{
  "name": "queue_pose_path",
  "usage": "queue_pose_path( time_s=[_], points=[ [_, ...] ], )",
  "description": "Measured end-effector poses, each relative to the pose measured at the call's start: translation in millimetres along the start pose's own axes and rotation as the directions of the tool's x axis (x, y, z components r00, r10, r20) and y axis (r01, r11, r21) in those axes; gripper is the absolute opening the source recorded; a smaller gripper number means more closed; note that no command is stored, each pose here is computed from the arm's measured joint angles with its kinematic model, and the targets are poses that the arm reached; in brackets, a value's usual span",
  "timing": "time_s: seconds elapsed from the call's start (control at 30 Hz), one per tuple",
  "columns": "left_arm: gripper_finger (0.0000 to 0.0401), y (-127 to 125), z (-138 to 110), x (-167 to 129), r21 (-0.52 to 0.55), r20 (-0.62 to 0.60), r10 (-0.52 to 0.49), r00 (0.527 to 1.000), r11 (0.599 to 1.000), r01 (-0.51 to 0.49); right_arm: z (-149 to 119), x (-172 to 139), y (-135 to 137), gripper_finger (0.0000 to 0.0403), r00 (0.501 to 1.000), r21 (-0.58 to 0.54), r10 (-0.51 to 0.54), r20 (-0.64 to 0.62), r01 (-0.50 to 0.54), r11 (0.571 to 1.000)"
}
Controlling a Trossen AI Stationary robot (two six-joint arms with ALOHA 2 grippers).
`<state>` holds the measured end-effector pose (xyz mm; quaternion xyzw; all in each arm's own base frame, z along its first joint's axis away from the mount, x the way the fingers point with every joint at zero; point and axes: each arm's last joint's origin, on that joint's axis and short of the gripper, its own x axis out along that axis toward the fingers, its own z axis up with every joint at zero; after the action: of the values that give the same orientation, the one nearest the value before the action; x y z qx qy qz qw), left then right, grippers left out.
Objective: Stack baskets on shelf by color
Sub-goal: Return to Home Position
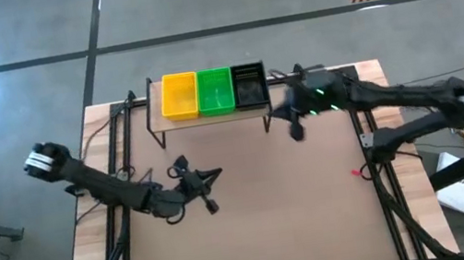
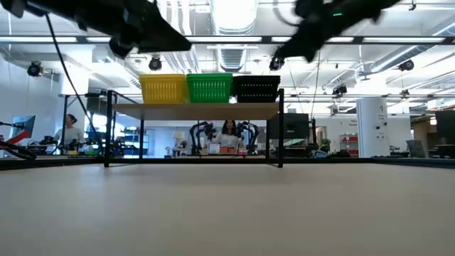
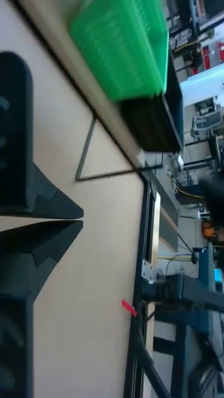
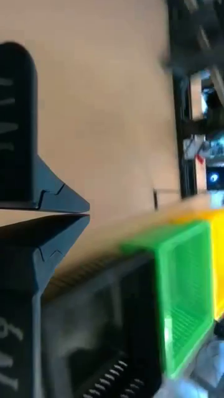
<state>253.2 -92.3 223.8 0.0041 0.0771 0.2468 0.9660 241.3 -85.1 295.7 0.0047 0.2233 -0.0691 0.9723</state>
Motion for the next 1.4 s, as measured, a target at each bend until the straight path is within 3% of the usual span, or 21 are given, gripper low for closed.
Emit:
queue_pose_path(
  time_s=[0.13, 0.3, 0.43, 0.53, 0.63, 0.83, 0.97, 1.07, 1.13, 1.4],
  points=[
    [0.0, 12, 10, -7, 0.021, -0.013, 0.012, 1.0, 1.0, -0.012, -48, -29, 26, 0.0009, 0.998, 0.023, 0.063, 0.002, -0.063, 0.998],
    [0.0, 30, 7, -3, 0.019, -0.031, 0.021, 0.999, 1.0, -0.02, -95, -59, 41, 0.0009, 0.99, 0.098, 0.093, 0.105, -0.104, 0.99],
    [0.0, 50, -12, 2, -0.066, -0.07, -0.063, 0.996, 0.996, 0.059, -121, -74, 48, 0.0009, 0.967, 0.135, 0.114, 0.229, -0.148, 0.98],
    [0.0, 63, -26, 1, -0.131, -0.041, -0.051, 0.998, 0.99, 0.045, -134, -85, 52, 0.0009, 0.918, 0.16, 0.13, 0.376, -0.202, 0.966],
    [0.0, 74, -38, -7, -0.161, -0.002, -0.045, 0.999, 0.986, 0.044, -147, -86, 55, 0.0009, 0.89, 0.155, 0.153, 0.429, -0.239, 0.958],
    [0.0, 102, -54, -23, -0.246, 0.084, -0.044, 0.995, 0.967, 0.063, -166, -81, 57, 0.0009, 0.887, 0.152, 0.165, 0.432, -0.252, 0.956],
    [0.0, 123, -75, -32, -0.335, 0.073, -0.09, 0.993, 0.936, 0.11, -176, -77, 58, 0.0009, 0.892, 0.155, 0.165, 0.422, -0.25, 0.956],
    [0.0, 136, -85, -34, -0.347, 0.064, -0.059, 0.996, 0.935, 0.078, -178, -77, 57, 0.0009, 0.892, 0.15, 0.163, 0.422, -0.246, 0.958],
    [0.0, 144, -86, -34, -0.331, 0.044, -0.029, 0.999, 0.943, 0.042, -178, -77, 57, 0.0009, 0.891, 0.135, 0.163, 0.423, -0.24, 0.961],
    [0.0, 158, -71, -38, -0.212, 0.164, -0.089, 0.982, 0.969, 0.124, -179, -76, 58, 0.0009, 0.894, 0.117, 0.163, 0.418, -0.231, 0.966]
  ],
)
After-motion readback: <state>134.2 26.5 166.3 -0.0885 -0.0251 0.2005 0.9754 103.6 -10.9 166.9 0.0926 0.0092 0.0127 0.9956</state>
